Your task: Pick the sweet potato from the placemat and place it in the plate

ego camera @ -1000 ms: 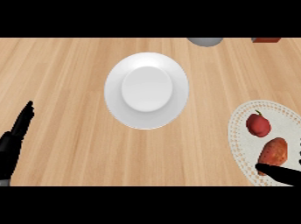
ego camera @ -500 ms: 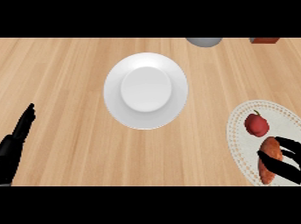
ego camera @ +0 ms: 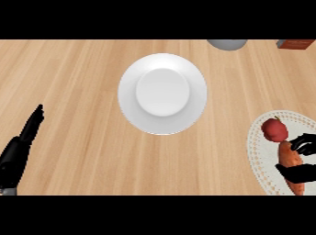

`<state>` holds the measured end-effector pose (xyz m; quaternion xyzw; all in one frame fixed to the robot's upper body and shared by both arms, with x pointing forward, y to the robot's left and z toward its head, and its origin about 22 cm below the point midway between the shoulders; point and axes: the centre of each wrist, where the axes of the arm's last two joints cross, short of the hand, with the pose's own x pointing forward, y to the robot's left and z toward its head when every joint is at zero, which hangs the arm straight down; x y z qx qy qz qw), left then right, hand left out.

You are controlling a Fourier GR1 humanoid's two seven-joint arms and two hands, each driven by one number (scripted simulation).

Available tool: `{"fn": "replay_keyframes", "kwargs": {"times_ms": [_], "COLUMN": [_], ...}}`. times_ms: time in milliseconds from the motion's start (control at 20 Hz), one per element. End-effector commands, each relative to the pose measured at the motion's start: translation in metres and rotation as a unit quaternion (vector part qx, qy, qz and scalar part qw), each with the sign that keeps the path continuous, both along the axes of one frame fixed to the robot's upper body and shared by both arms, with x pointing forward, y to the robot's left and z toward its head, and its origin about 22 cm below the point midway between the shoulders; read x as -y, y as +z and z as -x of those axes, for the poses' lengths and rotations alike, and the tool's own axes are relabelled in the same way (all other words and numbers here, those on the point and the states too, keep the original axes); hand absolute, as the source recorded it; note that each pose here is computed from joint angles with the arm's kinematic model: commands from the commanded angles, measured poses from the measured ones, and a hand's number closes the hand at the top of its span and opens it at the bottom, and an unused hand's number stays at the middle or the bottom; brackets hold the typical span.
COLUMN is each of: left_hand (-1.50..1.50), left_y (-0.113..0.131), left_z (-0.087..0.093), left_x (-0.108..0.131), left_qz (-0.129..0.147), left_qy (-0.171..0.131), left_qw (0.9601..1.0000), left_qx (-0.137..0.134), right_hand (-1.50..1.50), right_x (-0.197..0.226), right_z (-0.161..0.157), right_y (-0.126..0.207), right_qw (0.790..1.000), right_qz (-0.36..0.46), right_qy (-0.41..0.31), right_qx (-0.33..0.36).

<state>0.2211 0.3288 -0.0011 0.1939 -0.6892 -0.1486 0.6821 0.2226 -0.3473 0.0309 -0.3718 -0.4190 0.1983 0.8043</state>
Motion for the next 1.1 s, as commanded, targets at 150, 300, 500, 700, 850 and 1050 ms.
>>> {"fn": "replay_keyframes", "kwargs": {"times_ms": [150,300,500,700,850,1050], "left_hand": [0.0,0.0,0.0,0.0,0.0,0.0], "left_y": [0.004,-0.004,-0.006,-0.002,-0.001,-0.01], "left_z": [-0.012,-0.001,0.013,0.008,0.008,0.007], "left_x": [0.015,-0.007,-0.018,-0.016,-0.009,-0.005], "left_qz": [-0.006,0.004,-0.001,0.001,0.001,-0.004], "left_qy": [0.006,0.011,0.02,0.033,0.022,0.026], "left_qw": [1.0,0.9999,0.9998,0.9994,0.9996,0.9996], "left_qx": [-0.001,-0.006,-0.003,-0.01,-0.019,-0.007], "right_hand": [1.5,1.5,1.5,1.5,1.5,1.5], "right_x": [-0.004,-0.011,-0.012,-0.016,-0.051,-0.079], "right_z": [-0.061,-0.089,-0.078,-0.086,-0.081,-0.082], "right_y": [0.016,0.026,0.047,0.076,0.111,0.139], "right_qw": [0.976,0.972,0.962,0.939,0.915,0.9], "right_qz": [0.173,0.209,0.215,0.24,0.234,0.175], "right_qy": [0.131,0.097,0.104,0.108,0.15,0.21], "right_qx": [-0.017,0.048,0.131,0.221,0.294,0.34]}}
